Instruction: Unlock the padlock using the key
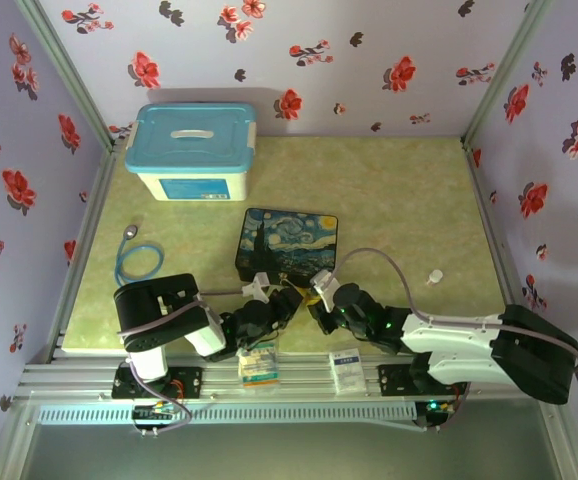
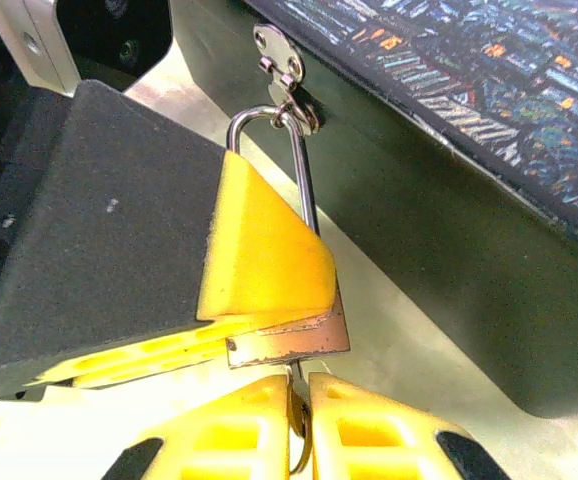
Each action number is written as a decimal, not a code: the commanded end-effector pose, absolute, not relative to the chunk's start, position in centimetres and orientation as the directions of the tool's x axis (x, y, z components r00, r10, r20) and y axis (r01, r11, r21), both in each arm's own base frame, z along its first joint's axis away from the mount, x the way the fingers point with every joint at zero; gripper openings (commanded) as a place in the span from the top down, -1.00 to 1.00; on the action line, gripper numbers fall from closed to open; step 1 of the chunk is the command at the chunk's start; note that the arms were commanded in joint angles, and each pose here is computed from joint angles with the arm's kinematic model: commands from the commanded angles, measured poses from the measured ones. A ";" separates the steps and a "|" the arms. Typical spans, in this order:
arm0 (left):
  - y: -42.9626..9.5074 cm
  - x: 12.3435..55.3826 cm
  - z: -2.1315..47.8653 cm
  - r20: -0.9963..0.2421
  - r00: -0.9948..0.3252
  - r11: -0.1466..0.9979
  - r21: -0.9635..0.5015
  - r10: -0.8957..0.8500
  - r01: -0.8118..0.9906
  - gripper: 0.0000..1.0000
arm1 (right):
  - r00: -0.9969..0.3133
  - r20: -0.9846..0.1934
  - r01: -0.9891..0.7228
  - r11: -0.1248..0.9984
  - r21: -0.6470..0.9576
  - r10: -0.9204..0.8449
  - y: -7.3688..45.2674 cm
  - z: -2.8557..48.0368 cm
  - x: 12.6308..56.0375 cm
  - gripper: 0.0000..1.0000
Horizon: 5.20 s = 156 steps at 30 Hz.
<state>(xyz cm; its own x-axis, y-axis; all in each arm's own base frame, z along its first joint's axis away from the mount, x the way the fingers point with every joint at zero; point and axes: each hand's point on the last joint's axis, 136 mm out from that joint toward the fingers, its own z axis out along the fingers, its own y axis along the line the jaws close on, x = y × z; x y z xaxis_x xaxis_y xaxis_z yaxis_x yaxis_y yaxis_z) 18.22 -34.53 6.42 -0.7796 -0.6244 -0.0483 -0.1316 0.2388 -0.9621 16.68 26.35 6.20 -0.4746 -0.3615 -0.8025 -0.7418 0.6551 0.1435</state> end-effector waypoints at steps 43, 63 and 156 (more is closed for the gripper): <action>-29.0 17.0 0.7 -0.308 -0.802 0.663 -0.735 -0.512 -0.140 0.64 | -0.609 -0.791 -0.386 0.893 0.232 -0.057 22.3 10.4 21.9 0.09; -24.3 16.4 -0.5 -0.466 -0.808 0.878 -0.463 -0.359 -0.123 0.34 | -0.622 -0.778 -0.383 0.899 0.210 -0.083 23.1 10.1 22.4 0.15; -22.2 17.2 4.0 -0.650 -0.759 0.907 -0.347 -0.047 0.240 -0.13 | -0.659 -0.750 -0.424 0.854 0.302 -0.062 23.9 8.4 21.2 -0.99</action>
